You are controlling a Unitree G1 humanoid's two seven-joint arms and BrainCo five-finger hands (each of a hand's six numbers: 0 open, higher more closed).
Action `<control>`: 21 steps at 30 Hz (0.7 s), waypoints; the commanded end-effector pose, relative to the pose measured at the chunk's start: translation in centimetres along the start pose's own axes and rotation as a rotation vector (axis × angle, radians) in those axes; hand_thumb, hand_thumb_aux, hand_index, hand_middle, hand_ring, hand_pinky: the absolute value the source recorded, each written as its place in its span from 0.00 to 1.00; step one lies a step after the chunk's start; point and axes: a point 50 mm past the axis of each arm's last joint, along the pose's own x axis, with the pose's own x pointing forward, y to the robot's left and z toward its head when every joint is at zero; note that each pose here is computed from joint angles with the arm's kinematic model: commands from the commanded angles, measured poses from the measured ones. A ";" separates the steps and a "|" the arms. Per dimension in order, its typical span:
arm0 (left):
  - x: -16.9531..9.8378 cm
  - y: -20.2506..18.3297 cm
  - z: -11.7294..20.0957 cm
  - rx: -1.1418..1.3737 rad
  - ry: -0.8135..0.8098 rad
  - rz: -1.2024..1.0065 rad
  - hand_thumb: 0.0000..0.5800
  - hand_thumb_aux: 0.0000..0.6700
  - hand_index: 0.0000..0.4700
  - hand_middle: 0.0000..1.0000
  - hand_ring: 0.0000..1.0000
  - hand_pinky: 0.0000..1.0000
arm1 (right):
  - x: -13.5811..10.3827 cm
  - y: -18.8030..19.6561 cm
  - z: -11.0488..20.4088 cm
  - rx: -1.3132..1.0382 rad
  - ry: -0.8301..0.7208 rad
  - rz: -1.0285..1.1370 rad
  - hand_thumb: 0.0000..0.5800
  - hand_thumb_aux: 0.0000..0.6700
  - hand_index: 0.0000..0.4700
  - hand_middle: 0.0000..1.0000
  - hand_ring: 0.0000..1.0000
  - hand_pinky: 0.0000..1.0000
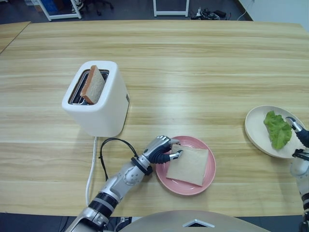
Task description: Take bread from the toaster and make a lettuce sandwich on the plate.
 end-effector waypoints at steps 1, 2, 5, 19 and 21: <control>-0.9 -0.2 -0.4 0.045 0.039 0.007 1.00 1.00 1.00 0.89 0.89 0.89 | -1.4 1.8 -0.7 -0.073 0.003 0.221 0.00 0.00 0.00 0.00 0.00 0.00; -0.9 -0.2 -0.4 0.048 0.036 0.006 1.00 1.00 1.00 0.85 0.85 0.85 | -1.8 2.3 -0.6 -0.074 0.000 0.276 0.00 0.00 0.00 0.00 0.00 0.00; -1.1 -0.1 -0.1 0.081 0.017 -0.005 1.00 0.94 0.94 0.00 0.00 0.00 | -2.3 3.9 0.1 -0.065 -0.023 0.432 0.00 0.00 0.00 0.00 0.00 0.00; -1.5 3.7 1.0 0.290 -0.100 0.091 0.00 0.00 0.00 0.00 0.00 0.00 | -1.2 5.5 0.6 -0.098 -0.017 0.541 0.84 0.60 0.60 0.00 0.00 0.00; -1.7 4.2 1.0 0.295 -0.108 0.115 0.00 0.00 0.00 0.00 0.00 0.00 | -1.3 5.5 0.8 -0.097 -0.028 0.522 1.00 1.00 1.00 0.00 0.00 0.00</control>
